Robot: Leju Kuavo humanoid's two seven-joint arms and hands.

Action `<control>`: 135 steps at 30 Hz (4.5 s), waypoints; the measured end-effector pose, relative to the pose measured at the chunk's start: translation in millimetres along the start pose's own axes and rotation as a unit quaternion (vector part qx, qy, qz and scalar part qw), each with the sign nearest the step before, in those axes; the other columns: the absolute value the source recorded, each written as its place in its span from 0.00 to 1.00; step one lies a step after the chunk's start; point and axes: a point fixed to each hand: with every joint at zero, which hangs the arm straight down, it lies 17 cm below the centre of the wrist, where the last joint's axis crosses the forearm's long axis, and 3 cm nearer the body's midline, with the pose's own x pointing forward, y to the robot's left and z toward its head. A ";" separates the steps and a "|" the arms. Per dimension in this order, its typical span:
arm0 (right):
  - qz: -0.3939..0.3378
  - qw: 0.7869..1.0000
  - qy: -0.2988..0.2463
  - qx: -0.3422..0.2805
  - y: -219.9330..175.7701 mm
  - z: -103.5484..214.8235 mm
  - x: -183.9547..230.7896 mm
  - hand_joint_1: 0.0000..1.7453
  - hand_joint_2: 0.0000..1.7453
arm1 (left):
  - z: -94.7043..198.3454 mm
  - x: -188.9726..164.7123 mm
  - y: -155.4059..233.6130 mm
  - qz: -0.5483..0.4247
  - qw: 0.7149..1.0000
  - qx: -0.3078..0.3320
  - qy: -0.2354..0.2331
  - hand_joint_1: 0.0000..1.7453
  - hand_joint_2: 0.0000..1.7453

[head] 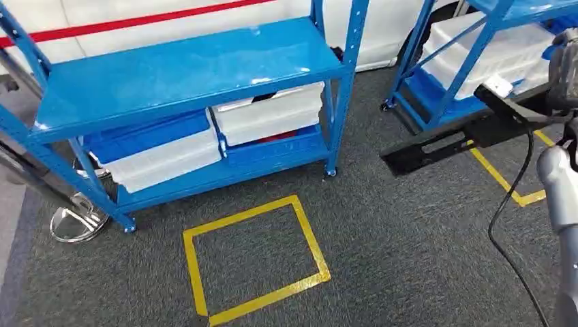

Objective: Take the parts from the cabinet and place them on the table.

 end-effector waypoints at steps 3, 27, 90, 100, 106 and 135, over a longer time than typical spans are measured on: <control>0.005 1.000 0.000 0.001 0.5 1.7 -3.9 1.00 1.00 | -0.6 2.9 -1.1 -0.001 1.000 -0.001 -0.002 0.00 1.00; 0.010 1.000 -0.006 0.016 9.7 19.3 -17.2 1.00 1.00 | 2.8 -0.9 -6.8 0.007 1.000 -0.007 -0.005 0.00 1.00; 0.048 0.991 0.009 0.127 47.1 -36.3 26.1 1.00 1.00 | 2.8 -30.3 16.0 -0.002 0.999 -0.003 0.041 0.00 1.00; 0.044 0.990 0.006 0.133 52.0 -32.6 40.0 1.00 1.00 | 3.6 -32.7 15.2 -0.002 0.999 -0.004 0.045 0.00 1.00; 0.044 0.990 0.004 0.135 55.4 -28.1 43.7 1.00 1.00 | 3.6 -33.1 15.8 -0.003 0.999 -0.004 0.045 0.00 1.00; 0.040 0.988 -0.002 0.149 66.5 -15.5 52.9 1.00 1.00 | 3.7 -32.9 14.2 -0.004 0.999 -0.002 0.047 0.00 1.00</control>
